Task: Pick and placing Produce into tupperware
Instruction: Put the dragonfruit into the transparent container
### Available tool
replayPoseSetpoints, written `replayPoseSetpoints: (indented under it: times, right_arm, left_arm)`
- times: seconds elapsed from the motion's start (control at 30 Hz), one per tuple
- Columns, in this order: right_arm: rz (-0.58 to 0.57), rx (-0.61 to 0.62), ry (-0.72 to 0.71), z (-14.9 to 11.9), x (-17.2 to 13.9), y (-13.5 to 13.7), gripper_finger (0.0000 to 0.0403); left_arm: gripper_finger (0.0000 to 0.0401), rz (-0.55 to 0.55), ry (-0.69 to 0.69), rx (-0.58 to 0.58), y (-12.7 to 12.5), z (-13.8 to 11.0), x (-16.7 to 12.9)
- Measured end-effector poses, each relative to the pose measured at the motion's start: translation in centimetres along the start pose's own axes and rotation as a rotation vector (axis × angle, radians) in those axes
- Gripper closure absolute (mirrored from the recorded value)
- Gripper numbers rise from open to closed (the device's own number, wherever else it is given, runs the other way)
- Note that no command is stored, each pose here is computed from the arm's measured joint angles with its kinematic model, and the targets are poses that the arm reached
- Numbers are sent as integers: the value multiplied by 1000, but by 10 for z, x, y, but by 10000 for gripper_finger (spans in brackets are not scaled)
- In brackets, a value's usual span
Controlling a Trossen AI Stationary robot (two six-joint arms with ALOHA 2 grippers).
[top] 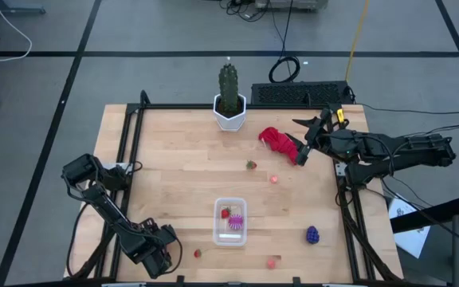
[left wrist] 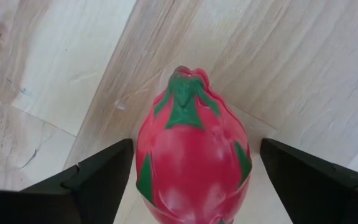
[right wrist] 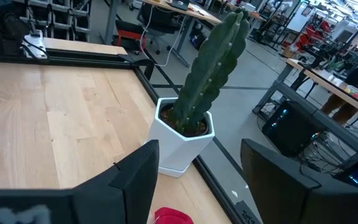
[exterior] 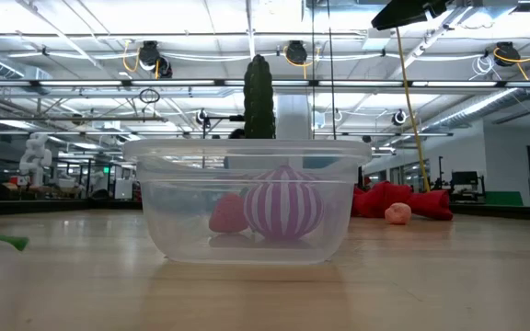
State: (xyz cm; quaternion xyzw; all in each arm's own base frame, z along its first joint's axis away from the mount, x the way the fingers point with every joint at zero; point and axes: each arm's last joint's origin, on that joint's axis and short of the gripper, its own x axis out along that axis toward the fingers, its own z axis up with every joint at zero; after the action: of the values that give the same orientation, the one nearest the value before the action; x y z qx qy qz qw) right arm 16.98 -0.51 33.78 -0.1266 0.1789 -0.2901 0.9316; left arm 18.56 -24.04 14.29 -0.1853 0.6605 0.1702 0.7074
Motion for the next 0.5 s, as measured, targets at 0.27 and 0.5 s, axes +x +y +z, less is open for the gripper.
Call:
replayPoseSetpoints:
  times: [0.27, 0.5]
  right_arm:
    - [0, -1, 0, 0, 0, 0, 183]
    - [0, -1, 0, 0, 0, 0, 183]
  left_arm:
    - [38, 0, 3, -24, 0, 0, 0]
    - [38, 0, 4, -25, 0, 0, 0]
